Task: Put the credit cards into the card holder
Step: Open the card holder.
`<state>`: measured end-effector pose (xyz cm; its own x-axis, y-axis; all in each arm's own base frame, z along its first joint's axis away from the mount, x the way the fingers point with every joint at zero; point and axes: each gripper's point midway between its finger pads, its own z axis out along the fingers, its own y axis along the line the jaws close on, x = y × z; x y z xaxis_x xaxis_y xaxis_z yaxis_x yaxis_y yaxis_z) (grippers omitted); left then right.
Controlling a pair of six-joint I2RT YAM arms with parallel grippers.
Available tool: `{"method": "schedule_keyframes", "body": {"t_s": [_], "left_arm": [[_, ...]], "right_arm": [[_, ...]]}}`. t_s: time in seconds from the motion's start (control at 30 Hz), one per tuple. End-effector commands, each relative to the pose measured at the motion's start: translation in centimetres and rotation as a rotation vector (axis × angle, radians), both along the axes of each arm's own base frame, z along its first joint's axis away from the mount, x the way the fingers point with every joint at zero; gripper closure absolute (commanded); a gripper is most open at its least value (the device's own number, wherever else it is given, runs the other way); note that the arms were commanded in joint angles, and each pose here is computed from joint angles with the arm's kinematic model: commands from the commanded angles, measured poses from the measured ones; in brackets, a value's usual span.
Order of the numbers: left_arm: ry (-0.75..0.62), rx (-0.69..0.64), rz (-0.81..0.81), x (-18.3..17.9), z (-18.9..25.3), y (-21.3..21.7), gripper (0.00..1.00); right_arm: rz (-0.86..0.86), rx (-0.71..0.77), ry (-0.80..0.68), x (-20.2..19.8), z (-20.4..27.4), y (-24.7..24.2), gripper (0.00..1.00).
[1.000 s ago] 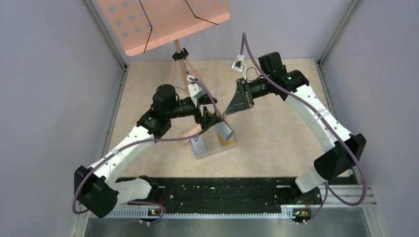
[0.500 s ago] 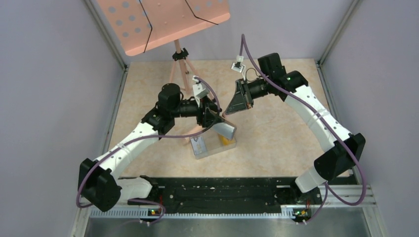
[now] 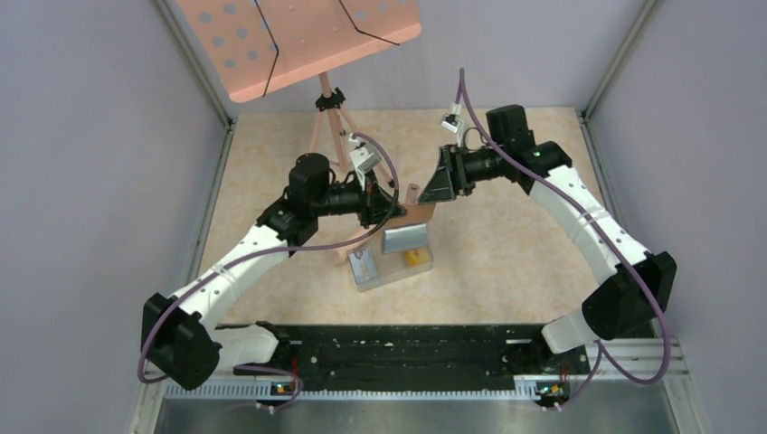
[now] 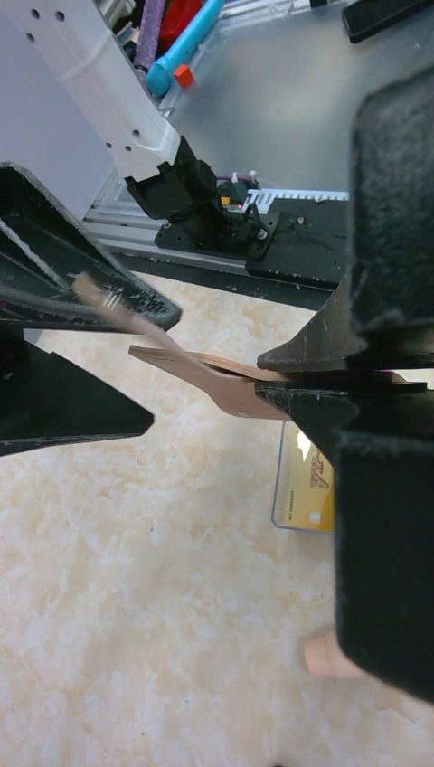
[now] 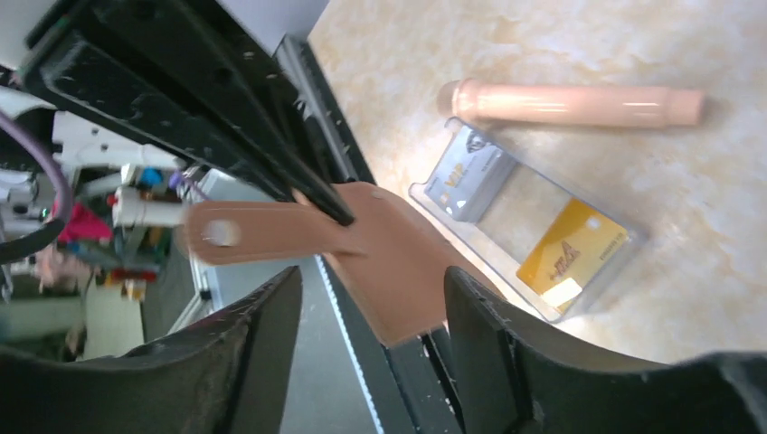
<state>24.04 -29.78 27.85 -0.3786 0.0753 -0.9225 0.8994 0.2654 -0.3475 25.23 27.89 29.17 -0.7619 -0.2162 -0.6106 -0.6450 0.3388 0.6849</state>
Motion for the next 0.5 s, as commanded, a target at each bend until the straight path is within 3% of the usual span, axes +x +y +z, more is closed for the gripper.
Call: {"method": "schedule_keyframes", "body": {"t_s": [0.0,0.27,0.47], "left_arm": [[-0.005,-0.111,0.037,-0.3,5.4,0.3,1.00],[0.276,-0.215,-0.001,-1.0,7.3,-0.3,1.00],[0.368,-0.238,-0.069,-1.6,7.6,-0.9,1.00]], "right_arm": [[-0.127,0.026,-0.151,1.2,2.3,-2.8,0.37],[-0.045,0.115,-0.127,-1.8,1.1,-3.5,0.32],[0.015,0.198,-0.107,-2.6,1.8,-2.4,0.33]]}}
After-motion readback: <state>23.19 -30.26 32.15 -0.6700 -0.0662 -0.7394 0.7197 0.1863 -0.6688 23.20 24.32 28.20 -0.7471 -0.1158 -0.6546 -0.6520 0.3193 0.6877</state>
